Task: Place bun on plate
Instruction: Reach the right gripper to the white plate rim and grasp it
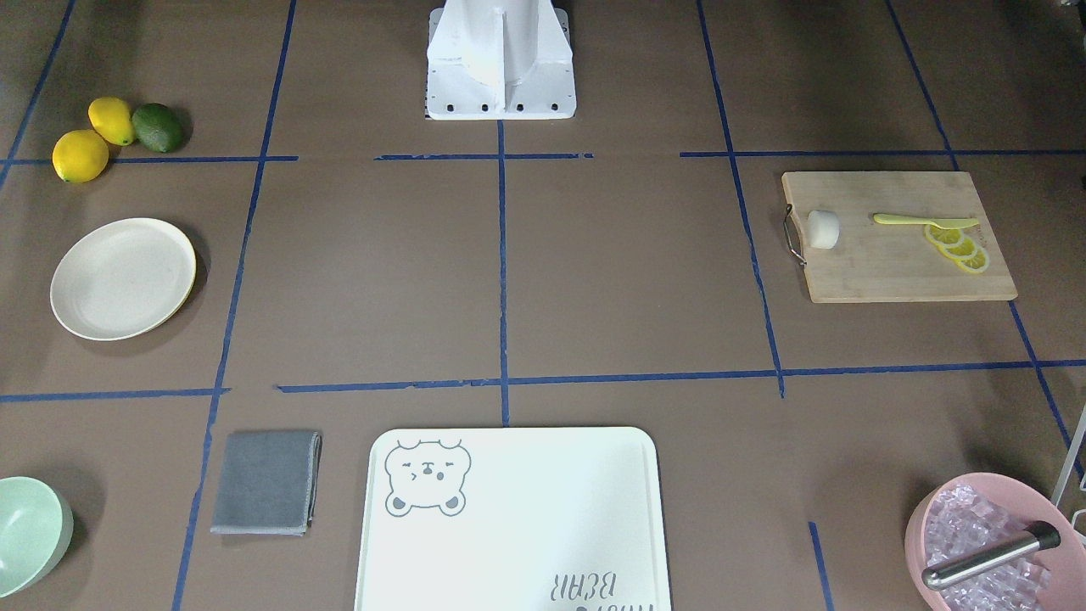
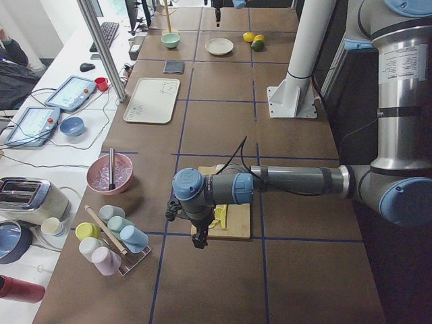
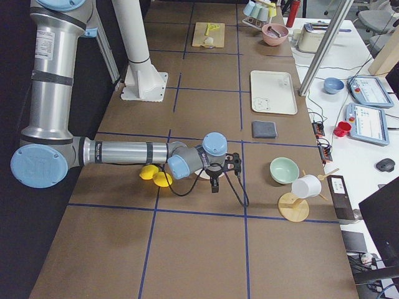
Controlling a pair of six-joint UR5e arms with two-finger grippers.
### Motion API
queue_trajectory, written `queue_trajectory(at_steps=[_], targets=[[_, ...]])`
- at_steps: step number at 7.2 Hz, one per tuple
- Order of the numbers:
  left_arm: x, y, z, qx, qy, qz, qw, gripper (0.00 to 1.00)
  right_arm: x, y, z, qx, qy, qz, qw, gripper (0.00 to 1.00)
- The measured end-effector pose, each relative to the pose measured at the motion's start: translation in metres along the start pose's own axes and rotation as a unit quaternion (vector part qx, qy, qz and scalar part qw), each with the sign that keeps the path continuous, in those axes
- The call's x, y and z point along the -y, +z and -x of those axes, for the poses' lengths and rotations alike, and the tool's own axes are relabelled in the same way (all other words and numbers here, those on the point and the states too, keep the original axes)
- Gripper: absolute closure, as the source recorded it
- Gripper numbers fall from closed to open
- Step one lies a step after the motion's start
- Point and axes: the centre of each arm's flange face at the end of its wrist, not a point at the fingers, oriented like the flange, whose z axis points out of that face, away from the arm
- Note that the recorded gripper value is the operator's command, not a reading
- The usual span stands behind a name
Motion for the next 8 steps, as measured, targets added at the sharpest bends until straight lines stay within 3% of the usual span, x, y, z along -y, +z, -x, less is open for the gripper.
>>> queue_trajectory(at_steps=[2, 3, 4, 6, 8], targets=[[0.000, 0.000, 0.000, 0.000, 0.000, 0.000, 1.0000, 0.00, -0.009, 0.034, 0.026, 0.001, 0.011, -0.011, 0.9999, 0.01], [0.000, 0.000, 0.000, 0.000, 0.000, 0.001, 1.0000, 0.00, -0.014, 0.048, 0.033, -0.005, 0.010, -0.008, 0.9999, 0.20], [0.000, 0.000, 0.000, 0.000, 0.000, 0.001, 1.0000, 0.00, -0.018, 0.058, 0.035, -0.011, 0.008, -0.004, 0.9999, 0.55], [0.000, 0.000, 0.000, 0.000, 0.000, 0.000, 1.0000, 0.00, -0.021, 0.064, 0.034, -0.014, 0.008, -0.001, 0.9999, 0.97], [0.000, 0.000, 0.000, 0.000, 0.000, 0.000, 1.0000, 0.00, -0.021, 0.064, 0.035, -0.013, 0.007, 0.000, 0.9999, 1.00]])
